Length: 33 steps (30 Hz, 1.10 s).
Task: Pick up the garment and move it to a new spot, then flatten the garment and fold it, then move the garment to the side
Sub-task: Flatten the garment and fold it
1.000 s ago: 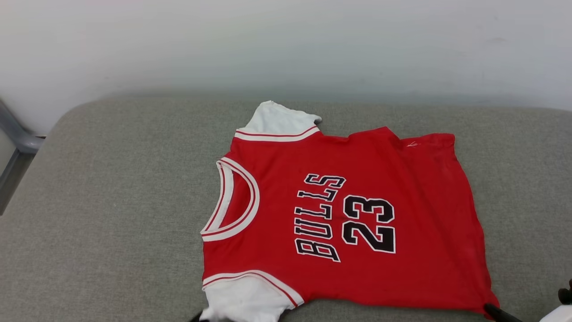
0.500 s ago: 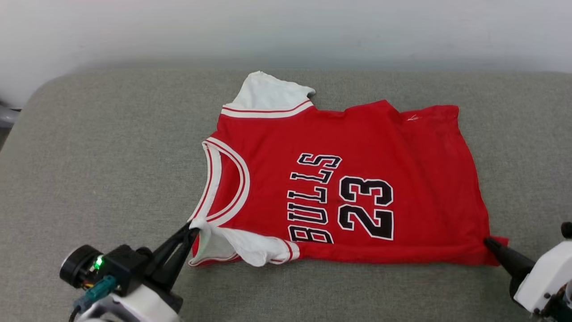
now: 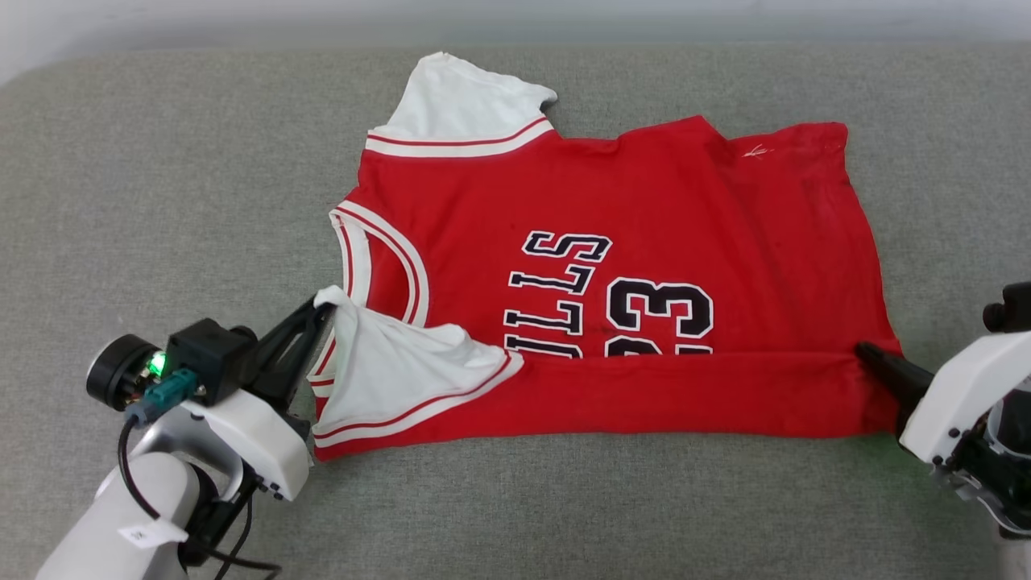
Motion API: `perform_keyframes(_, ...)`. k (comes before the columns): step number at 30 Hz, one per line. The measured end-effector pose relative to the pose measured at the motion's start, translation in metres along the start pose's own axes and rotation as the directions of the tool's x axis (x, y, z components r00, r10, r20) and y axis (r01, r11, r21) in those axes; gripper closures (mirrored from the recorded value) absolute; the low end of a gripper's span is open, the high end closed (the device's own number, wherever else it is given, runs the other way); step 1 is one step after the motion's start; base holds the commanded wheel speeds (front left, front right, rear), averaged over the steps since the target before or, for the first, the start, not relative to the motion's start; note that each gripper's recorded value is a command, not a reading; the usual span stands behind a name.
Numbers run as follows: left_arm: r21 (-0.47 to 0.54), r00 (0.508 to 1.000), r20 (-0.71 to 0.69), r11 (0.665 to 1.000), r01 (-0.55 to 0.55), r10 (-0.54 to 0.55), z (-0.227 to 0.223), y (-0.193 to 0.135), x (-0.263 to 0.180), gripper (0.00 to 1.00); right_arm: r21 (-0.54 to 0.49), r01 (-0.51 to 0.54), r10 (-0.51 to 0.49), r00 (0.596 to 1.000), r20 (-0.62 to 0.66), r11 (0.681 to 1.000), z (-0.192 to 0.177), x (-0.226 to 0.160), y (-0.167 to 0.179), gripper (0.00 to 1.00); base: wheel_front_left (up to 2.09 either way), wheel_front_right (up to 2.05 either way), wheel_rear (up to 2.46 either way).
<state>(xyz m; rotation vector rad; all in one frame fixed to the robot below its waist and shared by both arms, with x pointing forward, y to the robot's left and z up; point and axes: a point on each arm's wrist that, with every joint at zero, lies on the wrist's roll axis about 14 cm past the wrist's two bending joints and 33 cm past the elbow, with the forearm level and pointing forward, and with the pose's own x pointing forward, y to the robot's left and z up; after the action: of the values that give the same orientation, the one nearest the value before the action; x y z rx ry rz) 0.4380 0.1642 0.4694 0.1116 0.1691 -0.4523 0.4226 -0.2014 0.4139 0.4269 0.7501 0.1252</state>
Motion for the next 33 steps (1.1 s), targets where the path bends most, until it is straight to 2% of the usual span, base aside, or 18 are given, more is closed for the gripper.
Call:
perform_keyframes(8,-0.013,0.997,-0.067,1.0,-0.024,0.023,-0.023,0.014,0.016,1.0,-0.036,0.01,-0.011,1.0,-0.023,0.999,0.0,0.019,0.0,1.0,0.0,0.0,0.0)
perform_keyframes(9,-0.025,0.996,-0.08,0.999,-0.029,0.027,-0.026,0.014,0.017,0.68,-0.04,0.012,-0.012,1.0,-0.022,0.999,0.0,0.021,0.0,1.0,0.0,0.0,0.0)
perform_keyframes(10,-0.026,0.995,-0.096,0.999,-0.037,0.035,-0.031,0.017,0.018,0.0,-0.039,0.017,-0.018,1.0,-0.019,0.999,0.0,0.022,-0.002,0.03,0.0,0.0,0.0)
perform_keyframes(11,-0.022,0.993,-0.111,0.999,-0.044,0.041,-0.036,0.018,0.018,0.0,-0.039,0.026,-0.027,1.0,-0.009,0.999,0.001,0.023,-0.004,0.0,0.0,0.0,0.0)
perform_keyframes(15,-0.014,0.99,-0.132,0.999,-0.05,0.048,-0.044,0.017,0.02,0.0,-0.038,-0.001,0.002,1.0,0.02,0.999,0.007,0.026,0.007,0.0,0.0,0.0,0.0)
perform_keyframes(20,-0.028,0.993,-0.072,0.995,-0.101,0.098,-0.033,0.024,0.019,0.0,-0.133,-0.013,0.031,0.991,0.133,0.991,0.033,0.016,0.021,0.0,0.0,0.0,0.0)
perform_keyframes(24,-0.069,0.985,0.007,0.983,-0.17,0.17,-0.013,0.034,0.014,0.0,-0.293,0.014,0.057,0.971,0.234,0.956,0.055,0.0,0.032,0.0,0.0,0.0,0.0)
perform_keyframes(26,-0.11,0.977,0.037,0.973,-0.203,0.208,-0.007,0.036,0.009,0.0,-0.345,0.032,0.06,0.966,0.253,0.938,0.055,-0.007,0.034,0.0,0.0,0.0,0.0)
perform_keyframes(31,-0.184,0.961,0.073,0.951,-0.249,0.266,-0.001,0.034,-0.009,0.0,-0.405,0.107,0.004,0.964,0.265,0.908,0.047,-0.021,0.018,0.0,0.0,0.0,0.0)
perform_keyframes(33,-0.205,0.966,0.011,0.946,-0.251,0.259,-0.016,0.024,-0.017,0.0,-0.392,0.133,-0.032,0.967,0.254,0.91,0.039,-0.026,0.008,0.0,0.0,0.0,0.0)
